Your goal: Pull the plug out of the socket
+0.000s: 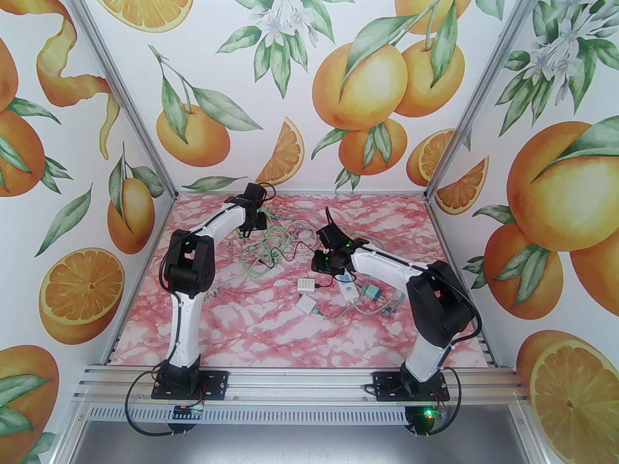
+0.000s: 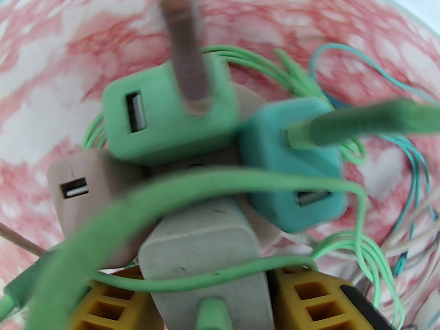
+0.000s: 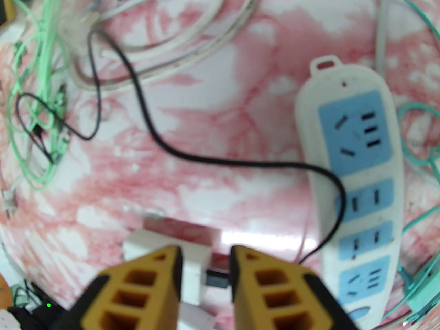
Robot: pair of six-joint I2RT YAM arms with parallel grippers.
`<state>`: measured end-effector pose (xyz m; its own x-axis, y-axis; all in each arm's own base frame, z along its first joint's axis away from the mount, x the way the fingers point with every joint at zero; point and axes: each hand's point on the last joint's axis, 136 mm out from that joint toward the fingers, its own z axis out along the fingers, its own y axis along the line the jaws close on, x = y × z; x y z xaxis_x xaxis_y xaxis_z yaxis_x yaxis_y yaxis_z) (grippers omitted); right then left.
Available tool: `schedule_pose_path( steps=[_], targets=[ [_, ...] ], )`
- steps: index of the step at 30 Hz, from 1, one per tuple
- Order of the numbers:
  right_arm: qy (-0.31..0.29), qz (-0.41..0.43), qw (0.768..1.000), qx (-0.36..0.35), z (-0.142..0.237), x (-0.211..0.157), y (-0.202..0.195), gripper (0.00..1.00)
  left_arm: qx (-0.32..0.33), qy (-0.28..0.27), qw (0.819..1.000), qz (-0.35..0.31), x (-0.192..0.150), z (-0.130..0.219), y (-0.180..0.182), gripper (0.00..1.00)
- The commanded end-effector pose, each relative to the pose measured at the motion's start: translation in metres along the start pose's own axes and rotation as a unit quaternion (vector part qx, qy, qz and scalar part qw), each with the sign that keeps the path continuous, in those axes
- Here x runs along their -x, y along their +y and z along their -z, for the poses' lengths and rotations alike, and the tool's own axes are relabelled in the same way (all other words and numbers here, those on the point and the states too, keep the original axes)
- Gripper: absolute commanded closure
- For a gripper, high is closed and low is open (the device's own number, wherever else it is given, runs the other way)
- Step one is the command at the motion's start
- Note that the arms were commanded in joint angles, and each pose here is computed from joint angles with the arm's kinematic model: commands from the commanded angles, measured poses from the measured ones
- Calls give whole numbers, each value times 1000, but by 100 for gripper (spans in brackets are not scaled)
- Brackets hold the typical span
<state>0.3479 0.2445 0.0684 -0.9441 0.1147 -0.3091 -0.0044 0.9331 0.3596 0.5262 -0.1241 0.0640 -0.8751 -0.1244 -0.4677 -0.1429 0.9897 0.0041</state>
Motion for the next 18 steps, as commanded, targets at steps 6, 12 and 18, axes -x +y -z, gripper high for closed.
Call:
schedule_pose_path(
  steps=[6, 12, 18],
  targets=[
    [-34, 42, 997, 59, 31, 30, 40, 68, 15, -2, 999, -47, -11, 21, 4, 64],
    [-63, 61, 993, 82, 39, 55, 61, 67, -35, 2, 996, -88, -47, 49, -4, 65],
    [-68, 60, 990, 105, 34, 73, 73, 67, -71, 20, 988, -133, -92, 76, -20, 66]
  ],
)
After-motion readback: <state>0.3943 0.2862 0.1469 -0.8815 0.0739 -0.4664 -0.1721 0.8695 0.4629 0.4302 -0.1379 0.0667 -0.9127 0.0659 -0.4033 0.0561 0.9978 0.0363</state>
